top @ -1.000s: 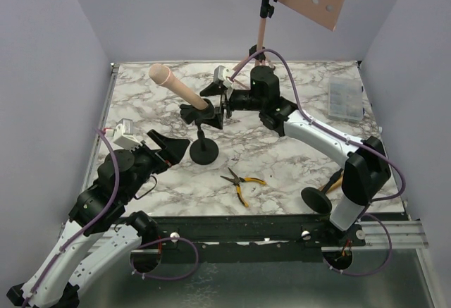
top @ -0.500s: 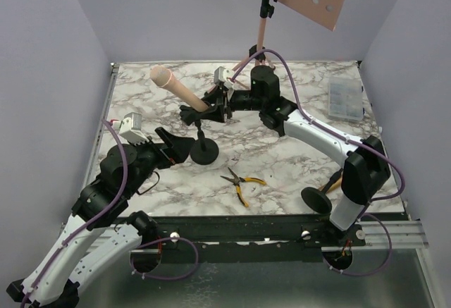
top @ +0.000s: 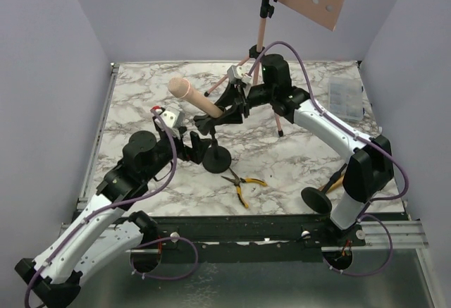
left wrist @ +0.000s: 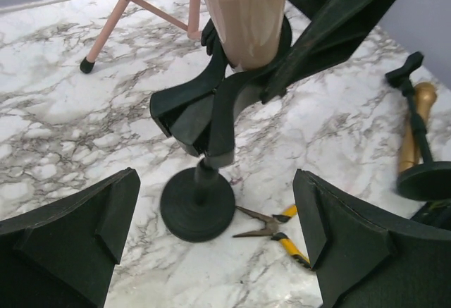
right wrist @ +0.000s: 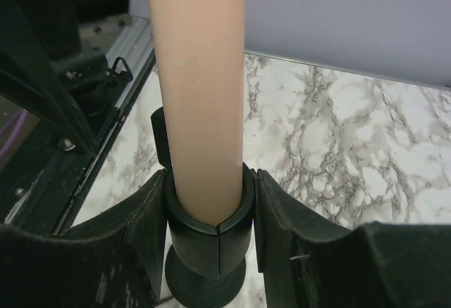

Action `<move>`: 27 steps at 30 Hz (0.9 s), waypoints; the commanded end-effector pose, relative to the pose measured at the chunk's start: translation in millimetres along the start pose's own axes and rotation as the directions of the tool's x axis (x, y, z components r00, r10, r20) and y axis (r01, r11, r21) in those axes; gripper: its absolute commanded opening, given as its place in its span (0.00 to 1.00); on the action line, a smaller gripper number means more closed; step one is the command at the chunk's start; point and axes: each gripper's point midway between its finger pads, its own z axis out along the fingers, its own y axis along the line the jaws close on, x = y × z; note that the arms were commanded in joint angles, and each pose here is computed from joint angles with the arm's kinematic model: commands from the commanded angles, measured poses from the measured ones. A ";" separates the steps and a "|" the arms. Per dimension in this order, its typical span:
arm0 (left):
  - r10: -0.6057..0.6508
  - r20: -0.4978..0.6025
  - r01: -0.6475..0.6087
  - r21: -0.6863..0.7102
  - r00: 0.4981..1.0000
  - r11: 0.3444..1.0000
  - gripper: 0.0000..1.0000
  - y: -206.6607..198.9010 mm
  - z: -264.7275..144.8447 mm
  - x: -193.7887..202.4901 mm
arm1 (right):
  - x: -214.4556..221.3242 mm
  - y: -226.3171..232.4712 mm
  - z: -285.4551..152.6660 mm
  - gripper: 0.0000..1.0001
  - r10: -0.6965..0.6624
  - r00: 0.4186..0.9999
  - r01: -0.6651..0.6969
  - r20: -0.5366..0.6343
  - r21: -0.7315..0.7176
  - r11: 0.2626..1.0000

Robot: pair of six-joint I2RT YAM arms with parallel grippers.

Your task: Set up the instrument practice props

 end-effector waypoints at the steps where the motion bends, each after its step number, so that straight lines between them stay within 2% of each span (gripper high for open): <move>1: 0.185 0.054 -0.188 0.064 0.981 0.980 0.99 -2.7 25.8 3.3 | -20.1 17.8 -1.5 0.00 0.011 0.999 -0.006 0.033 -0.127 0.992; 5: 0.240 -0.010 -0.239 0.070 0.971 0.969 0.99 2.7 47.5 18.7 | -21.6 18.6 -3.1 0.00 0.019 0.999 -0.013 0.038 -0.145 0.989; 11: 0.218 0.102 -0.235 0.191 0.971 0.953 0.97 -8.6 54.4 3.8 | -26.4 21.9 -7.1 0.00 0.001 0.999 0.005 0.040 -0.140 0.990; 13: 0.201 0.127 -0.226 0.230 0.971 0.947 0.91 -8.6 54.1 0.1 | -28.2 22.0 -7.5 0.00 -0.003 0.999 0.009 0.043 -0.139 0.990; 16: 0.176 0.130 -0.204 0.257 0.976 0.945 0.74 -4.2 52.8 -1.4 | -28.3 21.0 -7.3 0.00 -0.003 0.999 0.009 0.043 -0.134 0.991; 17: 0.174 0.127 -0.203 0.276 0.977 0.939 0.72 -5.5 51.6 -0.2 | -28.6 20.2 -7.6 0.00 -0.005 0.999 0.010 0.043 -0.130 0.991; 22: 0.161 0.095 -0.185 0.362 0.982 0.914 0.70 -16.0 51.2 10.2 | -30.8 19.2 -6.8 0.00 -0.002 0.999 0.008 0.050 -0.131 0.991; 26: 0.174 0.107 -0.202 0.381 0.979 0.902 0.52 -17.8 52.1 7.8 | -30.0 19.4 -6.7 0.00 0.008 0.999 -0.001 0.054 -0.128 0.992; 27: 0.177 0.105 -0.204 0.396 0.979 0.895 0.44 -19.9 51.5 9.1 | -29.6 19.0 -6.3 0.00 0.007 0.998 0.000 0.056 -0.125 0.992</move>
